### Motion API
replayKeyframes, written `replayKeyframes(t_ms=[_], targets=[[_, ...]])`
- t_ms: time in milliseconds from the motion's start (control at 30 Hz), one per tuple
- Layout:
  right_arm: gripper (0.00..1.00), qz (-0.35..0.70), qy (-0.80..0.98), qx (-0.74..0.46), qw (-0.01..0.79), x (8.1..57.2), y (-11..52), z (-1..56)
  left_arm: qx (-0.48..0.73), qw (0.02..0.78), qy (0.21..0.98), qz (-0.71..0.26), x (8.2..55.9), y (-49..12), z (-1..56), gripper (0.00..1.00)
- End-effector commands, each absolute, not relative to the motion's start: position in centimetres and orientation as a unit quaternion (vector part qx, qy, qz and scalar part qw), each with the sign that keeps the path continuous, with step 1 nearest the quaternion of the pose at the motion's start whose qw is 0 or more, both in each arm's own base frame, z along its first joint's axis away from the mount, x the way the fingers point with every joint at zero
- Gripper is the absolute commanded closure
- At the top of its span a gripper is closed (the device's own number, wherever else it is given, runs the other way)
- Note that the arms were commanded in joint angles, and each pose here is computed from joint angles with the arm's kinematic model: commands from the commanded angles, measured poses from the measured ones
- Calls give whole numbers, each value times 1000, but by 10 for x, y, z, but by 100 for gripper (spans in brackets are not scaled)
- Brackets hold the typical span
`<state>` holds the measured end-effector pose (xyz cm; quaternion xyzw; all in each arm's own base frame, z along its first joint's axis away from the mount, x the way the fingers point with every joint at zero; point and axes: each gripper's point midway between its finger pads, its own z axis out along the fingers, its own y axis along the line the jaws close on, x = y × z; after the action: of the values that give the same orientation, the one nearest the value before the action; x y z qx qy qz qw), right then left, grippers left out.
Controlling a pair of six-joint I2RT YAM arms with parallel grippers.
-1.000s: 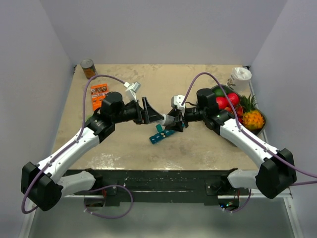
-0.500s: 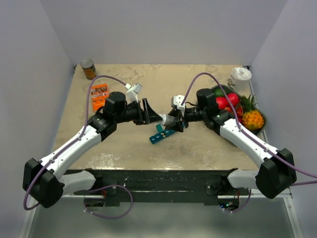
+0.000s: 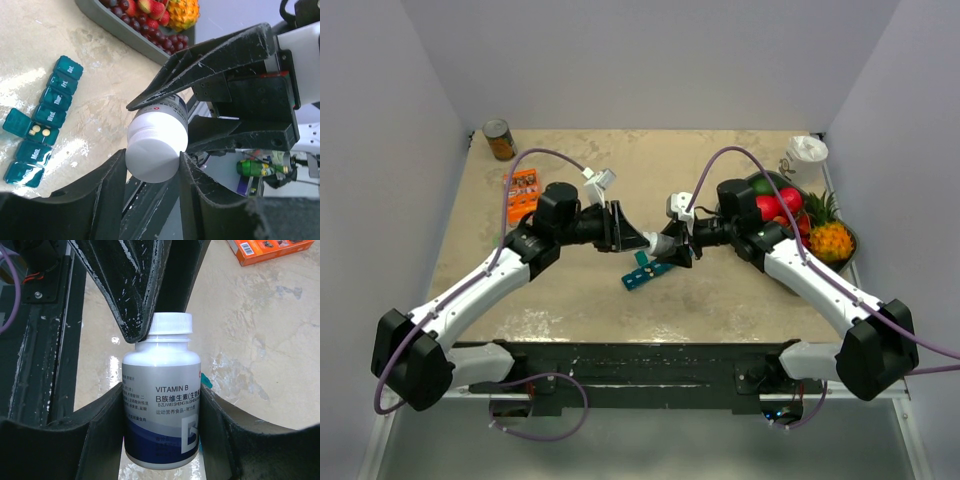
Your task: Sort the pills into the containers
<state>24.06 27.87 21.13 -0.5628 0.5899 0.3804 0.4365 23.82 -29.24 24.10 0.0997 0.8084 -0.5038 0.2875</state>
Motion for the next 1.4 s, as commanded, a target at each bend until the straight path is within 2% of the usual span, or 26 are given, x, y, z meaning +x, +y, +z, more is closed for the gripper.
replayKeyframes(t_ms=[0, 100, 300, 467, 633, 733, 833, 867, 933, 967, 1033, 1067, 1100, 1367], targets=[[100, 417, 536, -572, 459, 230, 290, 247, 191, 293, 767, -538, 226, -305, 261, 86], [100, 457, 530, -559, 445, 223, 292, 252, 231, 285, 745, -556, 215, -308, 261, 87], [100, 524, 525, -519, 425, 216, 292, 263, 313, 318, 677, -586, 200, -310, 276, 88], [100, 568, 514, -499, 404, 207, 293, 273, 403, 369, 629, -553, 197, -307, 273, 86], [100, 575, 508, -500, 402, 204, 292, 275, 427, 380, 624, -533, 206, -309, 260, 81], [100, 573, 508, -501, 405, 205, 291, 276, 419, 380, 626, -537, 210, -312, 261, 73], [100, 569, 509, -502, 407, 206, 290, 275, 404, 393, 632, -532, 215, -310, 267, 59], [100, 566, 508, -504, 409, 207, 290, 275, 400, 398, 633, -530, 216, -309, 270, 51], [100, 566, 511, -504, 407, 207, 290, 273, 389, 414, 638, -520, 221, -303, 277, 44], [100, 562, 508, -507, 411, 208, 290, 274, 384, 421, 640, -516, 222, -300, 280, 33], [100, 559, 512, -507, 410, 209, 289, 272, 377, 442, 636, -508, 223, -294, 290, 25], [100, 556, 511, -510, 413, 209, 289, 272, 373, 449, 637, -504, 223, -291, 292, 14], [100, 554, 510, -510, 415, 210, 289, 272, 371, 455, 635, -503, 222, -290, 296, 8], [100, 531, 513, -523, 426, 216, 288, 267, 351, 466, 635, -507, 207, -277, 308, 1]])
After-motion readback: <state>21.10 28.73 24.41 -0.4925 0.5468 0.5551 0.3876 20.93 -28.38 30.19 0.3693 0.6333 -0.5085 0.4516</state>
